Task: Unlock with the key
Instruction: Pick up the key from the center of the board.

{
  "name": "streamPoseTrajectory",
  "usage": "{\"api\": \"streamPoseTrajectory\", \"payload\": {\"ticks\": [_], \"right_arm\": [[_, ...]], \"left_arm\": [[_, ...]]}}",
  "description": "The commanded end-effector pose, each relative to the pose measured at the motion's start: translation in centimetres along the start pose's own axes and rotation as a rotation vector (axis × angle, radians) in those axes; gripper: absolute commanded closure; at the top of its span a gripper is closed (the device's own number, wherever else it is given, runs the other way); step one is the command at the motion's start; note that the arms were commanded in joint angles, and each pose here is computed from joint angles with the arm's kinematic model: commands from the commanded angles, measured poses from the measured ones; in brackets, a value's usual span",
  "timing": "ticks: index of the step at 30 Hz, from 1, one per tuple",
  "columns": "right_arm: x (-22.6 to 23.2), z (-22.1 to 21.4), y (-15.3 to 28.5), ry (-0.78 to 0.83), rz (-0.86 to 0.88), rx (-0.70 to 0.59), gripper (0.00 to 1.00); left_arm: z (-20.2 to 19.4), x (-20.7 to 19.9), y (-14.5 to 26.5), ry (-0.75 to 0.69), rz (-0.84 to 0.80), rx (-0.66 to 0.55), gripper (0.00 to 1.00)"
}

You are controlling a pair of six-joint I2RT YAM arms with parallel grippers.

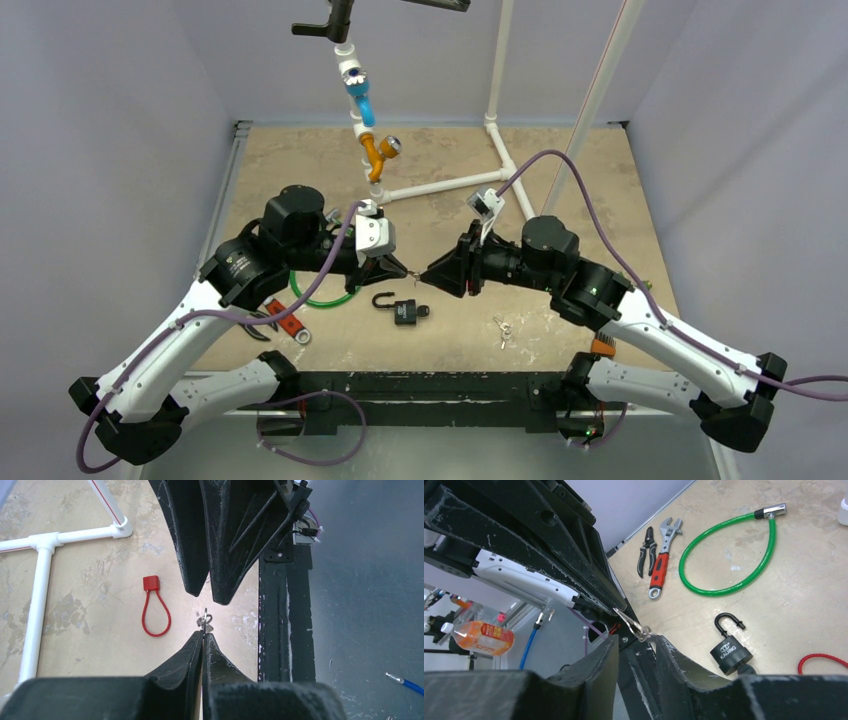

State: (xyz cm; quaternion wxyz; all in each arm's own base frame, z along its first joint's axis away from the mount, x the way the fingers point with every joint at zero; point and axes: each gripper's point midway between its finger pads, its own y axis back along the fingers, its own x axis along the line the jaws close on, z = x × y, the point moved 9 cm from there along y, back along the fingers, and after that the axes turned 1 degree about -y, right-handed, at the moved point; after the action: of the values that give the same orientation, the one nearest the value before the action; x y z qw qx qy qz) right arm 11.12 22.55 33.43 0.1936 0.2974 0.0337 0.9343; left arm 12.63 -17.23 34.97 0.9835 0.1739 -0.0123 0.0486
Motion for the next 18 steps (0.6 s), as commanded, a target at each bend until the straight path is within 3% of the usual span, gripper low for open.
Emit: {"api": "streamPoseTrajectory", "payload": {"ticks": [1,4,6,13,18], "right_arm": [[1.4,1.7,1.3,0.048,0.048,-0.063,0.63],[1.3,1.6,1.5,0.051,0.036,-0.061,0.50],[1.2,1.7,1.6,0.055,0.020,-0.068,0.46],[1.7,2.7,1.3,0.103,0.049,-0.108,0.43],[1.3,2.5,1.5,0.271,0.102,-0.145,0.47]], "left_arm": [[1.3,0.0,0.7,-0.058,0.022,-0.041,1.00],[1.3,0.1,0.8,-0.056,0.034,-0.037,1.00],[1.3,0.1,0.8,-0.055,0.034,-0.036,1.00],[1.5,-0.2,0.8,-0.050,0.001,-0.043,1.00],[2.2,-0.8,1.0,-0.033,-0.060,-0.066,1.00]]}}
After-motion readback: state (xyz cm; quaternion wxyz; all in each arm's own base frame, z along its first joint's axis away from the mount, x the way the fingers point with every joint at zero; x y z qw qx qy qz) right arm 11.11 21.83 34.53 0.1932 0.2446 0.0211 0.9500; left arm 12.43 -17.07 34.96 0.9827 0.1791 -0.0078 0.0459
